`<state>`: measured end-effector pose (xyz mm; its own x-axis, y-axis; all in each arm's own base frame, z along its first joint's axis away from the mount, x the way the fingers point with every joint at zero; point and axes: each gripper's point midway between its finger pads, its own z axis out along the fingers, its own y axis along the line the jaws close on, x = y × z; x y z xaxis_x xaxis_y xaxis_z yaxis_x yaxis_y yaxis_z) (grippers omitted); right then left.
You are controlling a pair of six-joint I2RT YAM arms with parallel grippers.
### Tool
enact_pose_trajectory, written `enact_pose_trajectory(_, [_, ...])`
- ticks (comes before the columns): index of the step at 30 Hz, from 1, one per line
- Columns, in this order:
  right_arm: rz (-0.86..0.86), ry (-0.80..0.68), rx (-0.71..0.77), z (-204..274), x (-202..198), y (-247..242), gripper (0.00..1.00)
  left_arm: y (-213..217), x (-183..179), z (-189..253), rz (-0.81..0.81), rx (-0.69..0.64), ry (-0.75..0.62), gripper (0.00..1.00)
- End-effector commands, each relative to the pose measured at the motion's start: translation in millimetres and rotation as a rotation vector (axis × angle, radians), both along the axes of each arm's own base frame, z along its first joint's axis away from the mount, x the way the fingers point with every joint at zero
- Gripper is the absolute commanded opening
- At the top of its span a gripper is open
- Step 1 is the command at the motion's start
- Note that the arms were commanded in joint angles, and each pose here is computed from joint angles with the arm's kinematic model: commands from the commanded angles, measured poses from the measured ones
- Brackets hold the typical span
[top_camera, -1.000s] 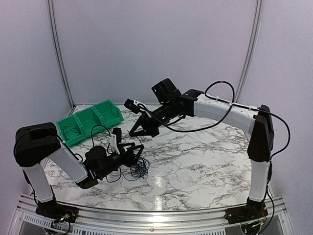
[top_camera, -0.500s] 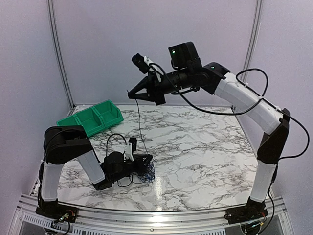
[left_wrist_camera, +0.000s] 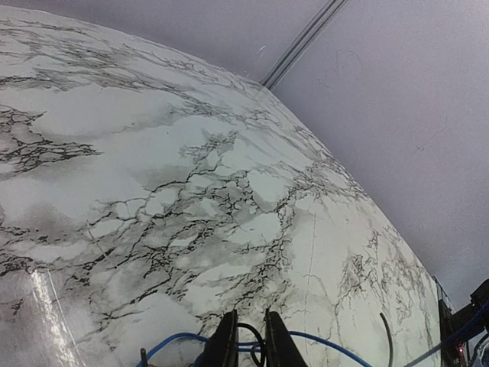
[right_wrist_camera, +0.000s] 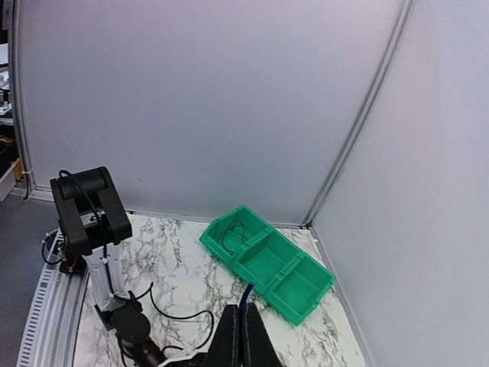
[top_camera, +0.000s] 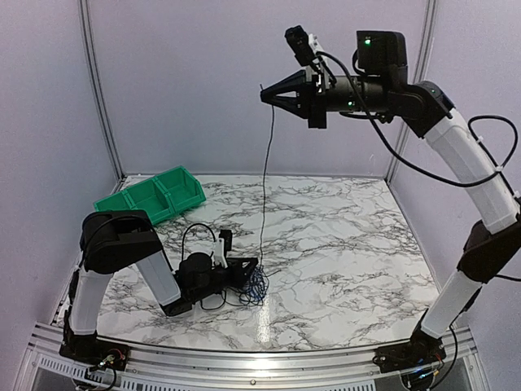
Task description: Untangle the cables
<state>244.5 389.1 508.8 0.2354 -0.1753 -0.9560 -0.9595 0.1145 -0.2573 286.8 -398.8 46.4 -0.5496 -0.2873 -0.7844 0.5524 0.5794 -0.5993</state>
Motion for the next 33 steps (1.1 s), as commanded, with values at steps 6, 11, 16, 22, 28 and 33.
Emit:
enact_pose_trajectory(6, [-0.276, -0.148, 0.131, 74, 22, -113, 0.00, -6, -6, -37, -0.034, 0.063, 0.072, 0.08])
enact_pose_trajectory(11, [-0.424, -0.223, 0.137, 89, 32, -151, 0.00, -7, -5, -40, -0.036, 0.068, 0.073, 0.06])
enact_pose_trajectory(16, [-0.474, -0.202, 0.109, 74, 45, -155, 0.00, -7, -5, -40, -0.034, 0.074, 0.069, 0.06])
enact_pose_trajectory(22, [-0.597, -0.251, 0.158, 100, 56, -179, 0.00, -4, -7, -42, -0.036, 0.086, 0.068, 0.05])
enact_pose_trajectory(28, [-0.818, -0.417, 0.224, 152, 58, -234, 0.00, -5, -8, -45, -0.044, 0.092, 0.071, 0.04])
enact_pose_trajectory(33, [-0.892, -0.428, 0.239, 156, 59, -250, 0.00, -8, -5, -46, -0.041, 0.103, 0.067, 0.03])
